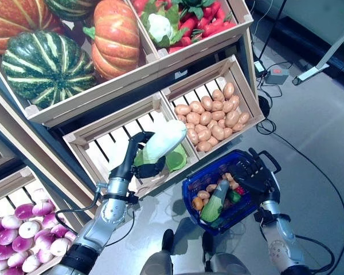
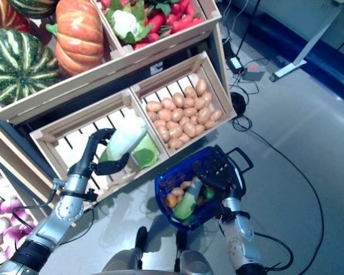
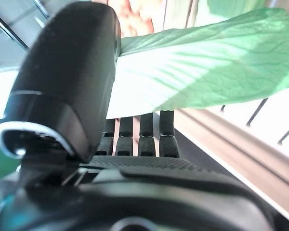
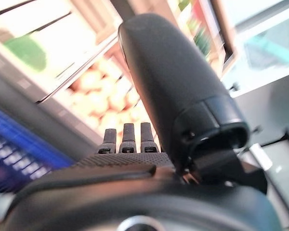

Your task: Put vegetables into the basket

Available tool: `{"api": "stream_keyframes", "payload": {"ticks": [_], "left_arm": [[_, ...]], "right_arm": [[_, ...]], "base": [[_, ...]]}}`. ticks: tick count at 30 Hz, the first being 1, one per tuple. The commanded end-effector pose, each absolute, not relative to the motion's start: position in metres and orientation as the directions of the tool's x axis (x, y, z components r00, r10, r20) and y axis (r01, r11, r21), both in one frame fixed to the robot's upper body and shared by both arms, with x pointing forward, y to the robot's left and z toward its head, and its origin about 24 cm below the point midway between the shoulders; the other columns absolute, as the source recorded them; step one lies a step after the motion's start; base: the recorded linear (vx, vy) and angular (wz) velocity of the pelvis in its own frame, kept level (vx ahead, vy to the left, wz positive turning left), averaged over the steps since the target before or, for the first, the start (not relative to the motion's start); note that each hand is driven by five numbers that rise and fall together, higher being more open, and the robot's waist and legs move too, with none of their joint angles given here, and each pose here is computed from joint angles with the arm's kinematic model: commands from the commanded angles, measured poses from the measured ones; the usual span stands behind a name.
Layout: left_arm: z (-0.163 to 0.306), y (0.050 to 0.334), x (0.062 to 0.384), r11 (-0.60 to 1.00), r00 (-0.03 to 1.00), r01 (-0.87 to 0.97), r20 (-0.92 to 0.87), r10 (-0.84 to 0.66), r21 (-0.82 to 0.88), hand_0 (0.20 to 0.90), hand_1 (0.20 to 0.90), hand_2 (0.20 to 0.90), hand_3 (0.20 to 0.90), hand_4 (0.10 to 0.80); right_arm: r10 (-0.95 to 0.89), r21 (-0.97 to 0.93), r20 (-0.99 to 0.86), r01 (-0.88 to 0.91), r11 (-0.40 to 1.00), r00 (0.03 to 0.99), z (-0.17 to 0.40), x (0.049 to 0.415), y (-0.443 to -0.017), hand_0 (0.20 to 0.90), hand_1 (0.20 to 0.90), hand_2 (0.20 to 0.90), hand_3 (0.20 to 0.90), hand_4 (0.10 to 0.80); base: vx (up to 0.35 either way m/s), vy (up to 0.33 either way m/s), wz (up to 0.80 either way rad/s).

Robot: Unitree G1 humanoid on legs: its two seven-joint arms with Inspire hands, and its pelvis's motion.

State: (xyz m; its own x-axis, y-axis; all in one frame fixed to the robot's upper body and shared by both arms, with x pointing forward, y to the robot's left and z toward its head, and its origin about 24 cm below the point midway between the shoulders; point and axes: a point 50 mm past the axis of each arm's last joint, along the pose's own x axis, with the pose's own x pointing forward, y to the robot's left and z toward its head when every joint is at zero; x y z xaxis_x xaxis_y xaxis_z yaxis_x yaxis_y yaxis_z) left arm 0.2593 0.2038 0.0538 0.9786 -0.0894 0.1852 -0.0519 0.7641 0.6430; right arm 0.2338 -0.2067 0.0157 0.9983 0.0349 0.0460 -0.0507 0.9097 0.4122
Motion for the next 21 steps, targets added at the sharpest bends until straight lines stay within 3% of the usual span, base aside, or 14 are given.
{"api": "stream_keyframes", "payload": {"ticks": [1,9,16,21], "left_arm": [[0.091,0.181,0.275,0.804,0.926,0.028,0.287,-0.245,0.594,0.300,0.300,0.300,0.300,0.400],[0.090,0.148,0.284,0.695,0.887,0.231,0.146,-0.438,0.681,0.300,0.300,0.300,0.300,0.400],[0.092,0.141,0.283,0.673,0.862,0.279,0.130,-0.490,0.685,0.300,0.300,0.300,0.300,0.400],[0.093,0.142,0.281,0.675,0.854,0.287,0.138,-0.502,0.680,0.300,0.300,0.300,0.300,0.400]], "right_arm": [[0.193,0.380,0.324,-0.314,0.870,0.926,0.066,0.246,-0.192,0.900,0.900,0.900,0.900,0.800],[0.379,0.390,0.316,-0.483,0.784,0.870,0.082,0.265,-0.165,0.900,0.900,0.900,0.900,0.800],[0.417,0.408,0.314,-0.518,0.752,0.853,0.085,0.267,-0.156,0.900,0.900,0.900,0.900,0.800],[0.565,0.387,0.267,-0.624,0.679,0.780,0.079,0.262,-0.145,0.900,0.900,0.900,0.900,0.800]], "base": [[0.017,0.034,-0.02],[0.037,0.033,-0.03],[0.019,0.025,-0.07],[0.000,0.000,0.00]]}}
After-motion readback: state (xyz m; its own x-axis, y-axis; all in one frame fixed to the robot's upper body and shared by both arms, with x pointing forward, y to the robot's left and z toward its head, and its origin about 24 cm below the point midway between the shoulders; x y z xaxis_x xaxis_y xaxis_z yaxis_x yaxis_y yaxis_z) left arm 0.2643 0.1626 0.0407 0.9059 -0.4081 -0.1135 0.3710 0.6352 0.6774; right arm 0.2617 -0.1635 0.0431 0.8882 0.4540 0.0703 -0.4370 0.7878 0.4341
